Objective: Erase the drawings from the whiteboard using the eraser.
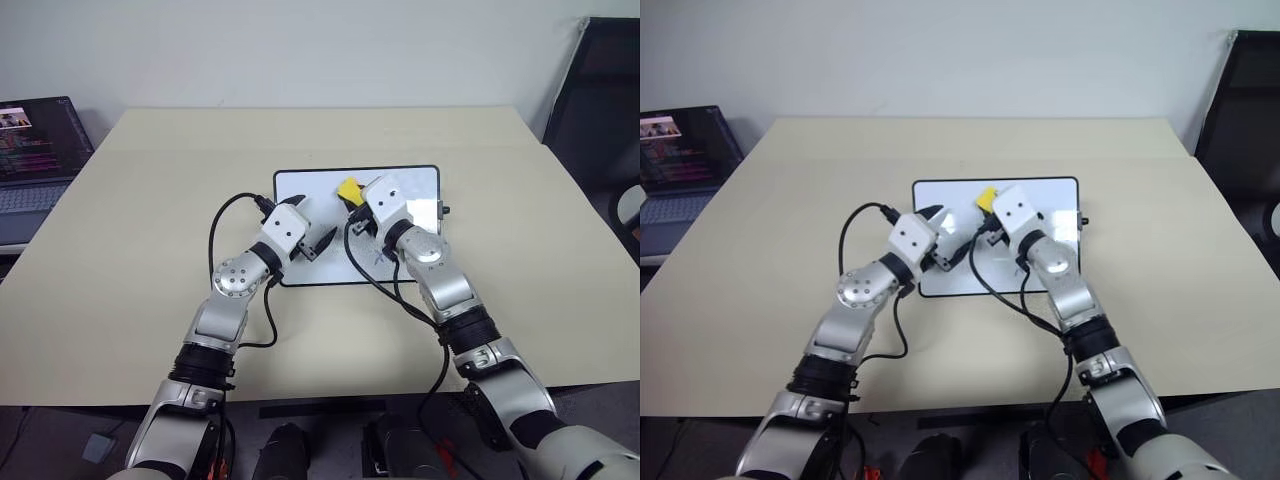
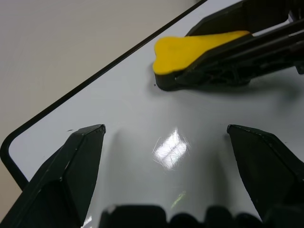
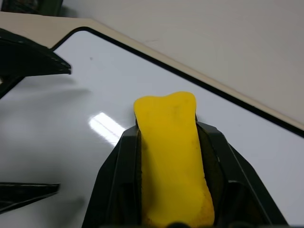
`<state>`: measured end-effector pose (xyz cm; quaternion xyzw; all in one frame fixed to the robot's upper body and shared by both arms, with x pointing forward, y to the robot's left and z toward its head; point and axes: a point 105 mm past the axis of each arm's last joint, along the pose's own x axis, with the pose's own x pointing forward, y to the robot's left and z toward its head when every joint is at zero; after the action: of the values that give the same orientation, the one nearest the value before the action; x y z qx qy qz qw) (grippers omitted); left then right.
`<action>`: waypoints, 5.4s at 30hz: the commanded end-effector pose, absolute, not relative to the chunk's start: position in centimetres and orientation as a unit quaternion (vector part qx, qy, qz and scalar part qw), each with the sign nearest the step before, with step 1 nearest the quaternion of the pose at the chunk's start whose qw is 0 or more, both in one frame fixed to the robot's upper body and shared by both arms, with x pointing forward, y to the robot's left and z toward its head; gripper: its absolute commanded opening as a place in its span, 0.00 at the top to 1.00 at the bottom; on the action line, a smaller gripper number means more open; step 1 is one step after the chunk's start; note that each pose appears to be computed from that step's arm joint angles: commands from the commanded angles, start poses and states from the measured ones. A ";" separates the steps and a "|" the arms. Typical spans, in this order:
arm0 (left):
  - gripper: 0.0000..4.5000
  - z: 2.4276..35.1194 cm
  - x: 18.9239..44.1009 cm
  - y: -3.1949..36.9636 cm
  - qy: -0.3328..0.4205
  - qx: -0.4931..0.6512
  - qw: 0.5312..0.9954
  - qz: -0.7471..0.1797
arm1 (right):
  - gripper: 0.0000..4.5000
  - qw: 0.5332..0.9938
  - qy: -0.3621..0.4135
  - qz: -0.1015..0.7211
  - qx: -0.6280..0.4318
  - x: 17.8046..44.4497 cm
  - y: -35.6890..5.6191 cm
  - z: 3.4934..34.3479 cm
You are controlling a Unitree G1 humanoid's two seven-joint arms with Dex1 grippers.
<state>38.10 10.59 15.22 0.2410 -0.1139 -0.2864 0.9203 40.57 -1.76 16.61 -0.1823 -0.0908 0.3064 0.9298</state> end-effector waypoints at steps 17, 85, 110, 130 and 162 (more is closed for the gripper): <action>0.00 16.5 38.0 10.4 -0.140 0.235 0.920 -0.282 | 0.73 0.941 -0.057 0.229 -0.242 42.6 -5.9 15.8; 0.00 14.2 31.8 8.5 -0.088 0.187 0.872 -0.444 | 0.73 0.886 0.077 0.285 -0.357 35.2 -14.0 8.2; 0.00 14.0 31.9 8.4 -0.086 0.185 0.870 -0.449 | 0.73 0.889 -0.089 0.358 -0.271 32.3 -9.3 13.3; 0.00 14.3 32.1 8.6 -0.090 0.190 0.872 -0.442 | 0.73 0.858 0.032 0.302 -0.415 35.2 -13.4 8.0; 0.00 15.0 32.0 6.5 -0.119 0.154 0.849 -0.490 | 0.73 0.970 -0.088 0.121 -0.194 30.8 -18.9 17.8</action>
<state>32.26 7.16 14.04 0.1588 -0.0975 -0.4743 0.8604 31.29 -17.96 17.06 -0.1859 -0.0892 0.1468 0.9674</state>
